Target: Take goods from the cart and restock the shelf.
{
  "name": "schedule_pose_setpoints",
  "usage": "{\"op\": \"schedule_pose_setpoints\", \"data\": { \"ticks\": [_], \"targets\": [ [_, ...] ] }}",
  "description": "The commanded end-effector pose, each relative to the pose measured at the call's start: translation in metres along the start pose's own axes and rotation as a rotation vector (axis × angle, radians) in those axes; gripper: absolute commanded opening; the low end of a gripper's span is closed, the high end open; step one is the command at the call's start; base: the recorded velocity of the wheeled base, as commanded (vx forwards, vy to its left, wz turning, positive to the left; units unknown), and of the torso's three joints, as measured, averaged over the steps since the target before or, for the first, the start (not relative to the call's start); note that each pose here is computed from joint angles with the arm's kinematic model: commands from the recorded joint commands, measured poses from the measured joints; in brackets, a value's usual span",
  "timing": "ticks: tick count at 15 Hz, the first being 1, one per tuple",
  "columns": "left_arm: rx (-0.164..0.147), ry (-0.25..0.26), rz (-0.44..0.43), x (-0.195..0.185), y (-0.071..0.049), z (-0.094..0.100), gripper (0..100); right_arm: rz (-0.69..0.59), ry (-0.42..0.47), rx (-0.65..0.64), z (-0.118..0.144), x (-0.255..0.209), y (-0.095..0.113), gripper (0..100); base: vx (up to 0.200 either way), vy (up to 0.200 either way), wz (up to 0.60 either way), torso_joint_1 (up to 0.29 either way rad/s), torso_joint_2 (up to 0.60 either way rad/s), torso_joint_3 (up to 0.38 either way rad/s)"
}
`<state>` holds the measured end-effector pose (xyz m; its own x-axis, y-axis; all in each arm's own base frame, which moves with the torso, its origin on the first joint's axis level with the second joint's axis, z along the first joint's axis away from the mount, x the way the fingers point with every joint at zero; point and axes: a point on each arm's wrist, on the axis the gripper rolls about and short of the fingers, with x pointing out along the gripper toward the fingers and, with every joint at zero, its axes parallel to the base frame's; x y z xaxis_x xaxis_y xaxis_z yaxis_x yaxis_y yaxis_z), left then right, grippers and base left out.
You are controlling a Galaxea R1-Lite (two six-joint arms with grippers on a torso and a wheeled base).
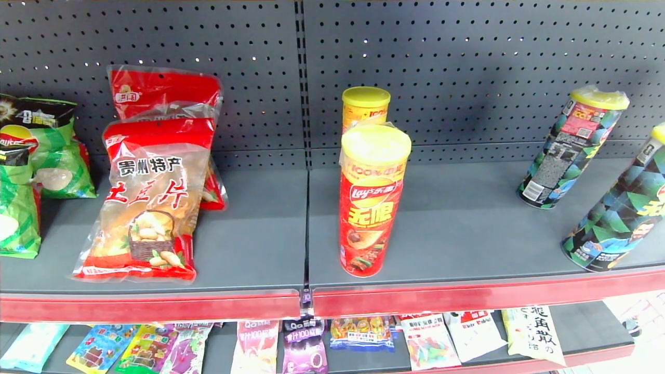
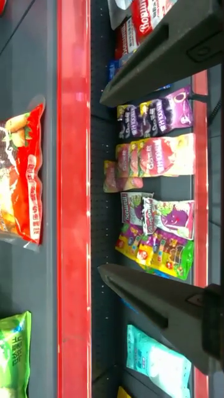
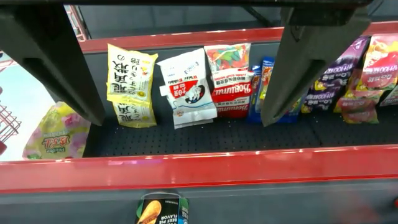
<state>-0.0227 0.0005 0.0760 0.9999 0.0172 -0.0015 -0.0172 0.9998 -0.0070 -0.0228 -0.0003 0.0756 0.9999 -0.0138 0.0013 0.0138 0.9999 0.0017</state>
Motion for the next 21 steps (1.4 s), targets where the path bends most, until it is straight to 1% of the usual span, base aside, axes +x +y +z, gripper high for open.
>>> {"op": "schedule_pose_setpoints", "data": {
  "ticks": [1, 5, 8, 21],
  "targets": [
    [0.001, -0.003, 0.001, -0.0002, 0.0000, -0.0001, 100, 0.000, 0.000, 0.000, 0.0000, 0.0000, 0.0000, 100, 0.000, 0.000, 0.00, 0.000, 0.00, 0.000],
    [-0.001, -0.003, 0.000, -0.0002, 0.0000, -0.0001, 100, 0.000, 0.000, 0.000, 0.0000, 0.0000, 0.0000, 100, -0.200, 0.000, 0.00, 0.013, 0.00, 0.002],
    [0.001, -0.003, -0.002, -0.0002, 0.0000, -0.0001, 100, 0.000, 0.000, -0.003, 0.0000, 0.0000, 0.0000, 100, 0.000, 0.000, 0.00, 0.000, 0.00, 0.000],
    [-0.001, -0.003, 0.000, -0.0002, 0.0000, -0.0001, 100, 0.000, 0.000, -0.003, 0.0000, 0.0000, 0.0000, 100, 0.000, -0.200, 0.00, 0.004, 0.00, 0.003]
  ]
}}
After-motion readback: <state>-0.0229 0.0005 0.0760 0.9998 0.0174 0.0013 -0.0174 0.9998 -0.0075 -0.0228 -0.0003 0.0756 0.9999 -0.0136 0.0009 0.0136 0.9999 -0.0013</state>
